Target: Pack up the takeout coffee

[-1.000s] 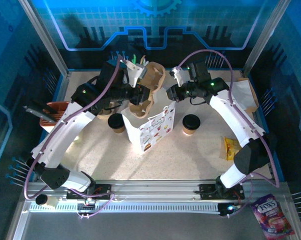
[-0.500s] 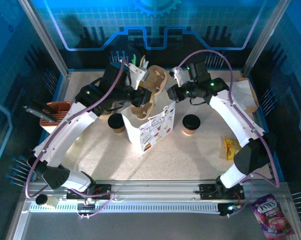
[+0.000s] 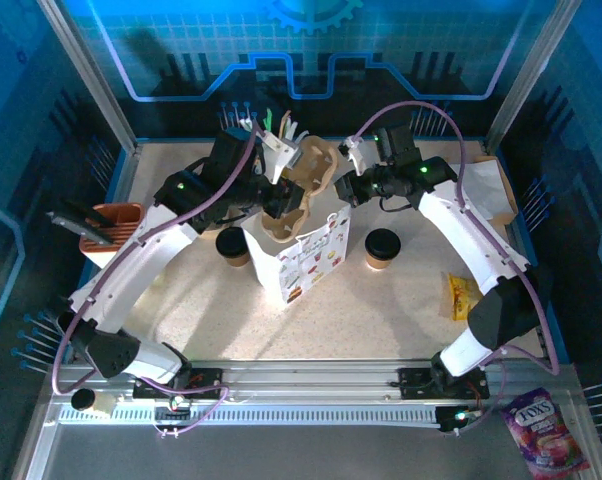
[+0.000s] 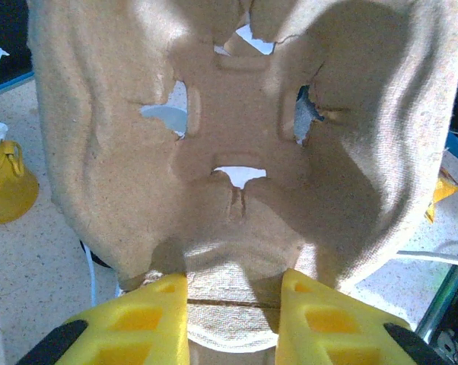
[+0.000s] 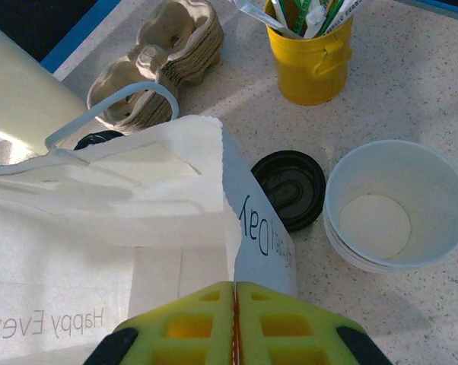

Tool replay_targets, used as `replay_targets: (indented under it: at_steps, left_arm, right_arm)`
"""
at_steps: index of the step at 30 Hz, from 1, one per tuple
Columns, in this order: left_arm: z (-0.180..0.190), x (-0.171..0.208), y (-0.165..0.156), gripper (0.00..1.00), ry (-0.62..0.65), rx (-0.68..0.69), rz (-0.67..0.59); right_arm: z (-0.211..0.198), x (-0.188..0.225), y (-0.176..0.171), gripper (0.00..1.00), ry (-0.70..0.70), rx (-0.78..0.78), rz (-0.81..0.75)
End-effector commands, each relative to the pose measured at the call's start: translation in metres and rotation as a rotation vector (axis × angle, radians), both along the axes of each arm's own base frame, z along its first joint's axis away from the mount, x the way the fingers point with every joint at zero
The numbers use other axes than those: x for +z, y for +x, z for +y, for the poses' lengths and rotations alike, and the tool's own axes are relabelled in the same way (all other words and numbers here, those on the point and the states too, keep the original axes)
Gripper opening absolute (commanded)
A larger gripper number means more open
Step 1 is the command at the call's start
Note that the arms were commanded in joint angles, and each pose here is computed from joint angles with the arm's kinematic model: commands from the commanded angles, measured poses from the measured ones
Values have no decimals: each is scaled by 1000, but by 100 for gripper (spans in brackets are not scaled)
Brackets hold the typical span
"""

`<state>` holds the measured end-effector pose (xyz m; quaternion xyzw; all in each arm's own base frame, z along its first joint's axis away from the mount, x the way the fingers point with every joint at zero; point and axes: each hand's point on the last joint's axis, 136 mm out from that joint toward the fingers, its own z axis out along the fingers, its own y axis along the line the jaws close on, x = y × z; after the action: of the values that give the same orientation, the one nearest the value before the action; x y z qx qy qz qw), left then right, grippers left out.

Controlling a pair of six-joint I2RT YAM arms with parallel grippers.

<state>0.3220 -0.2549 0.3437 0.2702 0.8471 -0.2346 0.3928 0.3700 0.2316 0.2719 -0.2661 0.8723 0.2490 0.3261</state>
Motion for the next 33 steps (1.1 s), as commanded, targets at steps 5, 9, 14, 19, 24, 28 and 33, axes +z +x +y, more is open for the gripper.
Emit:
replay_targets:
  at_steps: [5,9,14,19,24,28,33]
  left_arm:
    - [0,-13,1,28,65,-28,-13]
    - [2,-18,2,28,83,-23,-10]
    - [3,-25,2,28,91,-17,2]
    - [4,-29,-1,28,90,-19,12]
    - [7,-35,-2,28,115,-17,20]
    - [7,-37,-4,28,113,-19,30]
    - [0,-30,-8,28,84,-35,30]
  right_arm:
    - [3,8,-11,11,15,21,-15]
    - [3,10,-11,11,17,20,-19]
    - [3,10,-11,11,19,19,-18]
    - [3,10,-11,11,21,18,-16]
    - [3,10,-11,10,18,17,-18]
    - [3,10,-11,10,21,17,-18]
    - [3,10,-12,10,24,17,-15]
